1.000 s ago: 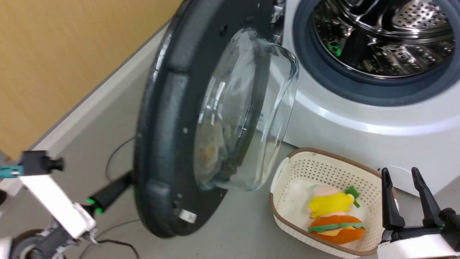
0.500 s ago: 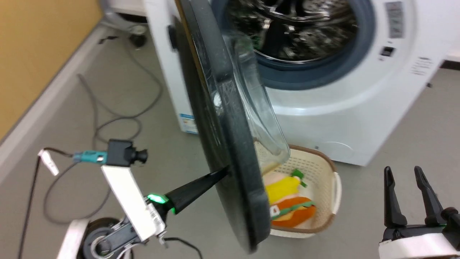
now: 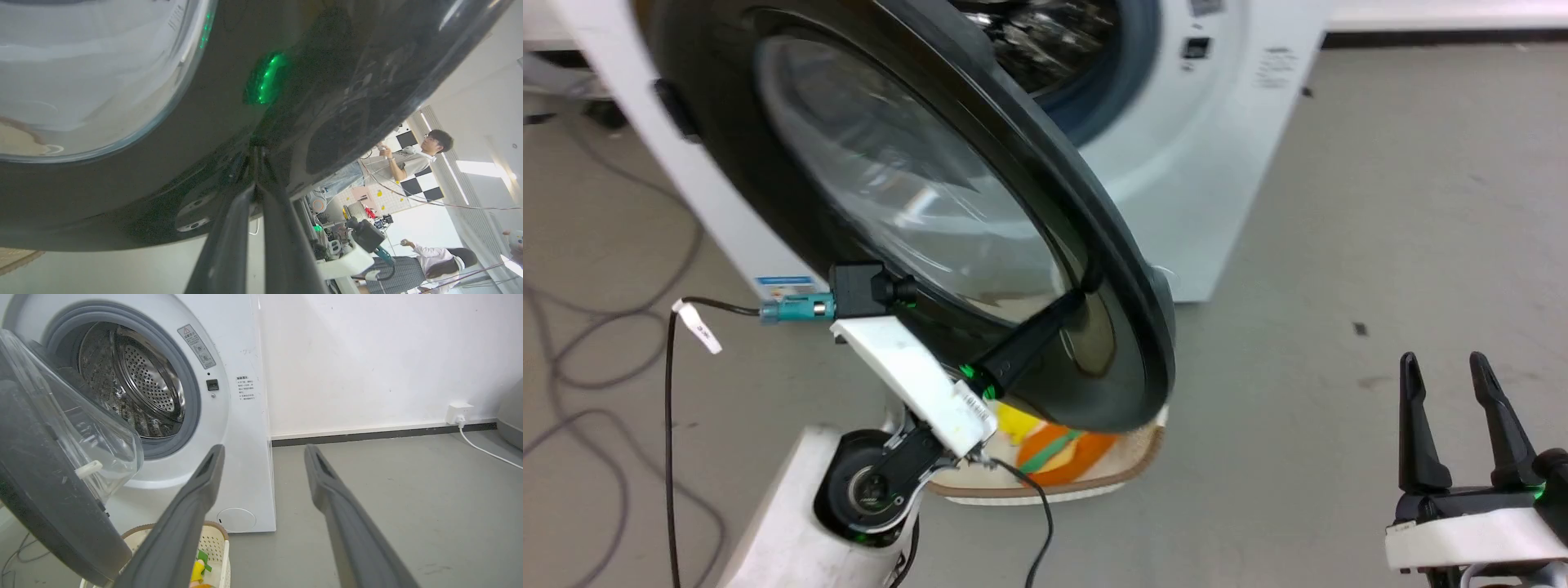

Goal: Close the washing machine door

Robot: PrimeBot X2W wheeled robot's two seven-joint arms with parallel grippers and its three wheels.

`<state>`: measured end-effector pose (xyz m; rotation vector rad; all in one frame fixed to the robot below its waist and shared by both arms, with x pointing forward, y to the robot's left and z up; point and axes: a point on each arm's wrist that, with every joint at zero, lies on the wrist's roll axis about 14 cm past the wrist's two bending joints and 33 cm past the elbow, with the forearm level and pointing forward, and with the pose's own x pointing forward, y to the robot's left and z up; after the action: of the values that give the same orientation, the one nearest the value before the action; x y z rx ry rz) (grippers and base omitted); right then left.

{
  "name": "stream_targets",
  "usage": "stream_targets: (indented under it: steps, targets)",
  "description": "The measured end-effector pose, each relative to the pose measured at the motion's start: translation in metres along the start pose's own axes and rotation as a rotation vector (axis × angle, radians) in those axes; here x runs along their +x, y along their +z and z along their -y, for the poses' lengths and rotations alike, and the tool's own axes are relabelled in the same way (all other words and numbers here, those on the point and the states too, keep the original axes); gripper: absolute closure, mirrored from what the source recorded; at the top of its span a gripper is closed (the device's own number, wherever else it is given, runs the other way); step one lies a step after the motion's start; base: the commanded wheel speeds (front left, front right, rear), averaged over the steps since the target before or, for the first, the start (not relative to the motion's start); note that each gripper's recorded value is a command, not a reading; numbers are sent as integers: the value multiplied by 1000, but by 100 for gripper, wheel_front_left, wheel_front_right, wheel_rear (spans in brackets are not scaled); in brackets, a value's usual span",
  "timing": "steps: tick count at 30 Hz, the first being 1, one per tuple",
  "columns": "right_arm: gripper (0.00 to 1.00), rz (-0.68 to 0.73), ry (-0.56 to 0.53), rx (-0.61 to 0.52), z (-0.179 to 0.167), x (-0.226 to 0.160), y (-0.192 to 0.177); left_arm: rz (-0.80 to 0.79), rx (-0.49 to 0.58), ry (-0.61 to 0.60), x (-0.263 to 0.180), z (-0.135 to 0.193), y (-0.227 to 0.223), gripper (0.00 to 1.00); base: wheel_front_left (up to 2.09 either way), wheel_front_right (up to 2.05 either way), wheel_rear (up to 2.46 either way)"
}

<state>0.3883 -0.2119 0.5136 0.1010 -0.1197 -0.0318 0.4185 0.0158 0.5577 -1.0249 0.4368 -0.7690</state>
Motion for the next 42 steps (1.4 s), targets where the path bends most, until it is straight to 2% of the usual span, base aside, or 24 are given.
stream_targets:
  steps: [4,7,9,10,14,17,20,24,25,26,31,35,39,42]
  targets:
    - [0,-9,-58,-16,20,-8,0,65,94,68,21,-24,3,100,0,0,0]
    - [0,-11,-90,-24,30,-15,1,147,283,164,20,-52,12,100,0,0,0]
    - [0,-2,-101,-24,33,-19,5,278,379,222,8,-67,32,100,0,0,0]
    - [0,3,-103,-24,34,-20,7,316,456,255,0,-73,39,0,0,0,0]
    - [0,15,-91,-24,30,-26,12,369,769,412,-27,-86,64,0,0,0,0]
    - [0,31,-69,-27,23,-26,17,475,951,499,-50,-69,91,0,0,0,0]
    - [0,56,-46,-31,16,-22,24,547,1044,596,-79,-66,102,0,0,0,0]
    - [0,121,-21,-1,7,-17,44,564,1066,667,-107,-70,93,0,0,0,0]
    - [74,150,-6,0,2,-16,53,565,1059,669,-111,-70,89,0,0,0,0]
    - [100,183,11,12,-4,-14,63,558,1058,676,-116,-72,85,0,0,0,0]
    - [100,351,126,165,-41,-15,117,553,1048,687,-134,-69,70,0,0,0,0]
    - [100,450,308,294,-95,-8,154,565,1044,690,-133,-71,72,0,0,0,0]
    - [100,433,530,346,-163,-15,158,563,1041,700,-133,-75,73,0,0,0,0]
    - [100,359,657,320,-197,-21,139,572,1041,721,-139,-79,78,0,0,0,0]
